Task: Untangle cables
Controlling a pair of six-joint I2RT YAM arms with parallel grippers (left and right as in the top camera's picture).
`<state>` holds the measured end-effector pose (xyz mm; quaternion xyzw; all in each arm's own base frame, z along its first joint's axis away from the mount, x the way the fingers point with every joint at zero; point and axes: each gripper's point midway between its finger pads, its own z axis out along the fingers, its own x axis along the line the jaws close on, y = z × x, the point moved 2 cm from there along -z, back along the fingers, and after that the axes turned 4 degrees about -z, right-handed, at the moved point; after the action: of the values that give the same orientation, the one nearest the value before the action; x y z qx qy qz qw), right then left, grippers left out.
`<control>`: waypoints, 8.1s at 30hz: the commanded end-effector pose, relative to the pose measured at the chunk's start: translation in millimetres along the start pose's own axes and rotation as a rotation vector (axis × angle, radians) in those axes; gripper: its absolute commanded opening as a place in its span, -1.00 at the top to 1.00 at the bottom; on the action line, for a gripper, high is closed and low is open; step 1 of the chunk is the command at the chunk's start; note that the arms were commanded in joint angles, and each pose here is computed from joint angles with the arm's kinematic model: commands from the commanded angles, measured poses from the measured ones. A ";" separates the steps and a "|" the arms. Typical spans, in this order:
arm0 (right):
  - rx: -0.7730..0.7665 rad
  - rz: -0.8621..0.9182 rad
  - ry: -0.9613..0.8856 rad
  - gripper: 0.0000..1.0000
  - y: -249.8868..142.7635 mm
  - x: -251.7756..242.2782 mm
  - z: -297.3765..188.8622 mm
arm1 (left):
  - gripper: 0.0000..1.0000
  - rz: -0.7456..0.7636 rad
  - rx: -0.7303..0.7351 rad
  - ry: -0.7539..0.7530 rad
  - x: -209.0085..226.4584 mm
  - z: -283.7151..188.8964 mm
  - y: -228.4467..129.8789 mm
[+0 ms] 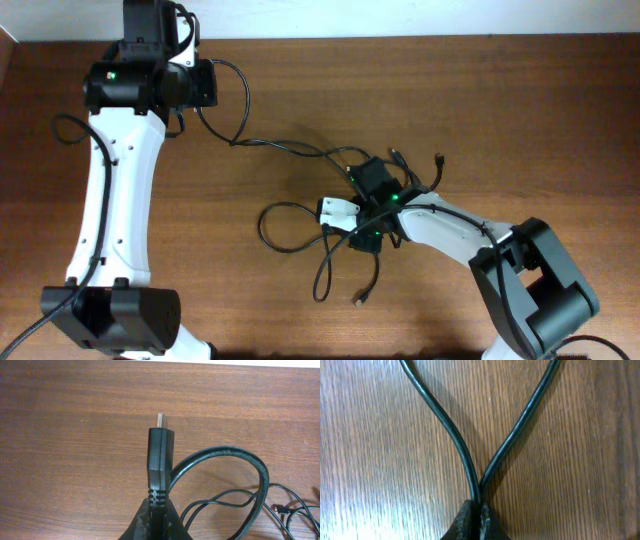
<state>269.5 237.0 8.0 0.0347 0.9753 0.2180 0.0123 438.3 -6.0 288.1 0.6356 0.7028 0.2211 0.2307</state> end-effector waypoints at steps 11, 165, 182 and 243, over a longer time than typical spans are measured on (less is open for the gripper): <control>-0.089 0.199 -0.101 0.93 77.8 -50.1 -116.4 | 1.00 0.010 -0.037 -0.012 0.2 -11.7 7.3; -0.108 0.115 -0.053 0.29 -143.0 -179.9 -150.9 | 0.92 0.089 -0.053 0.121 19.9 -12.9 11.1; -0.151 0.161 0.034 0.16 -161.9 -169.4 -95.0 | 0.92 0.089 -0.054 0.120 19.8 -12.9 11.2; -0.138 1.348 -1.092 0.92 -438.3 -314.8 -281.7 | 1.00 -0.066 -0.019 0.281 84.9 -17.8 3.2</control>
<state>562.6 -291.7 119.3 0.6987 0.5547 0.2362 0.3850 424.4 80.2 287.5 0.5814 0.7464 0.2979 0.1271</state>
